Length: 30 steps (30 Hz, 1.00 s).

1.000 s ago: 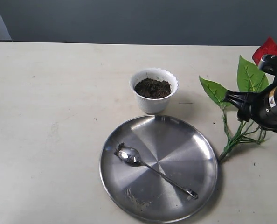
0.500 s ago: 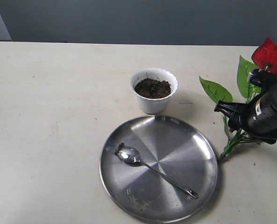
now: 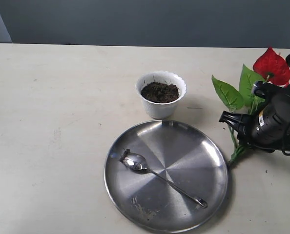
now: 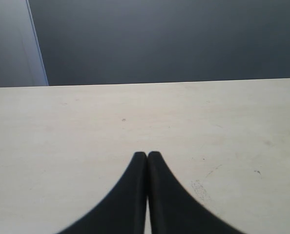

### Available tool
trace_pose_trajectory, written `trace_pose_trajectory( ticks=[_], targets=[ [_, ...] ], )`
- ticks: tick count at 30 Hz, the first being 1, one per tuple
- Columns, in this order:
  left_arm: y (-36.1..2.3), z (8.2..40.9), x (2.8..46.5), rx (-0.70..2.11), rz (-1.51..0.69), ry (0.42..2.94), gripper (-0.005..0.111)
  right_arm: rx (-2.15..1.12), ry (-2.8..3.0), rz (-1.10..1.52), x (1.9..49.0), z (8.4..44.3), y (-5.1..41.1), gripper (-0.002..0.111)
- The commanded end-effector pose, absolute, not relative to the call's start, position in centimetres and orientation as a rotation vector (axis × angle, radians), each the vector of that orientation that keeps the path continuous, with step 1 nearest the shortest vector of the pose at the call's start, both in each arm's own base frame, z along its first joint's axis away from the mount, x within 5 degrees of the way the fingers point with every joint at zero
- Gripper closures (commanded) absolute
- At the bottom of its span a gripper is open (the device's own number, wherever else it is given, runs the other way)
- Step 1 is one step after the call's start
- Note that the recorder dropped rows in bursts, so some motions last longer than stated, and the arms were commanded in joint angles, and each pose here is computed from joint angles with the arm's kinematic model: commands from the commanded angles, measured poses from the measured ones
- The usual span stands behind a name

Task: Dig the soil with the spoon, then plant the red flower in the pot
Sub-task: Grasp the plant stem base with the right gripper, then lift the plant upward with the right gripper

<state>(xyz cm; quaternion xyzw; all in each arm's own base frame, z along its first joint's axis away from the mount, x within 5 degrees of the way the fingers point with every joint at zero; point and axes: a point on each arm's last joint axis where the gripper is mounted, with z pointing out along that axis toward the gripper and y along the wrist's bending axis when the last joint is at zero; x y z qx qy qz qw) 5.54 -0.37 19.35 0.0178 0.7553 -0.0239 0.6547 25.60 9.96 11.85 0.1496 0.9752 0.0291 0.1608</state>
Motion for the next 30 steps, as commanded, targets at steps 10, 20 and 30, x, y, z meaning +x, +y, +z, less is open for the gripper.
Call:
trace_pose_trajectory(
  ticks=[10,20,30],
  targets=[
    [-0.4,19.3,5.6,0.039,-0.059,1.701,0.106,0.435,2.785,0.103,25.7,11.3,10.1,0.109],
    [-0.4,19.3,5.6,0.039,-0.059,1.701,0.106,0.415,2.716,0.152,25.8,13.3,10.1,0.108],
    [-0.4,19.3,5.6,0.039,-0.059,1.701,0.106,0.404,2.415,0.140,25.7,19.8,8.5,0.108]
  ],
)
